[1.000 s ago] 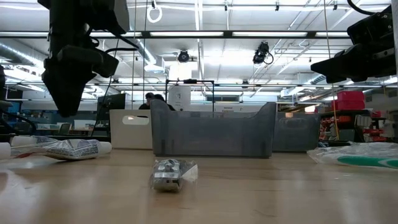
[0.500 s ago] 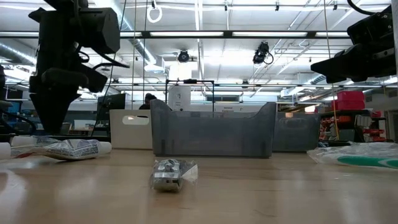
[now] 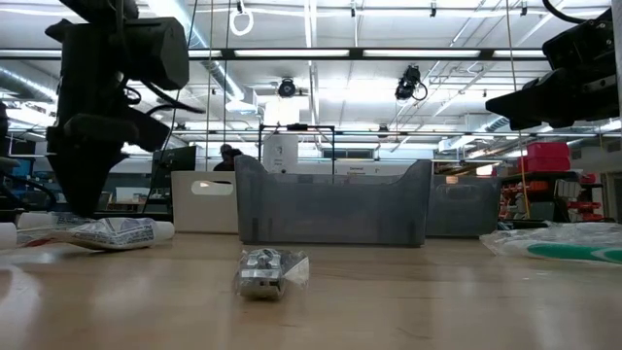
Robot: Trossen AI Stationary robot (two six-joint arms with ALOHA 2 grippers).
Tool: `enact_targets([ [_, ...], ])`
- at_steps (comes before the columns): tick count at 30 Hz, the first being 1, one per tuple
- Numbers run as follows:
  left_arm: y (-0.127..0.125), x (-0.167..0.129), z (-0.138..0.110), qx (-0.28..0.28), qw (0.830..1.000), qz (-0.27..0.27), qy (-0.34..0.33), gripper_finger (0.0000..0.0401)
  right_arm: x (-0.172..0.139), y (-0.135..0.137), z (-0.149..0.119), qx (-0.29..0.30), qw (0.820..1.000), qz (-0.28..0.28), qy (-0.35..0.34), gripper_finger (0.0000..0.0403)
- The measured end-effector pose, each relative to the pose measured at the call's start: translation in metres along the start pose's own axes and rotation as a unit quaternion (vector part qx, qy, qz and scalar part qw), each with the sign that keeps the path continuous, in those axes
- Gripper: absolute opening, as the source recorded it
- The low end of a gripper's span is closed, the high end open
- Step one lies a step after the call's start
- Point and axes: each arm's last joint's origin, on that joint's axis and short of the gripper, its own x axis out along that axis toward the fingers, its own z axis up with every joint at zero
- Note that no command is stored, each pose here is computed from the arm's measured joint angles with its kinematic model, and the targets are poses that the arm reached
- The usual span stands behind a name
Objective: Pick & Place Travel size toiletries
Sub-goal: Put the white toothpaste into the bottom black bin
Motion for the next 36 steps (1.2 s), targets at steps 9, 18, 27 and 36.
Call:
enact_targets([
  [9, -0.006, 0.011, 0.002, 0.013, 1.0, 0.01, 0.007, 0.0238, 0.0, 0.0, 0.0, 0.0, 1.0, 0.0, 0.0, 0.0014],
  [18, -0.008, 0.015, 0.002, 0.015, 1.0, 0.001, 0.021, 0.0238, 0.0, 0.0, 0.0, 0.0, 1.0, 0.0, 0.0, 0.0014],
  [27, -0.011, 0.017, 0.003, 0.016, 1.0, -0.011, 0.022, 0.0235, 0.0, 0.0, 0.0, 0.0, 1.0, 0.0, 0.0, 0.0014],
  [36, -0.011, 0.017, 0.003, 0.019, 1.0, -0.013, 0.021, 0.0168, 0.0, 0.0, 0.0, 0.0, 1.0, 0.0, 0.0, 0.0014],
])
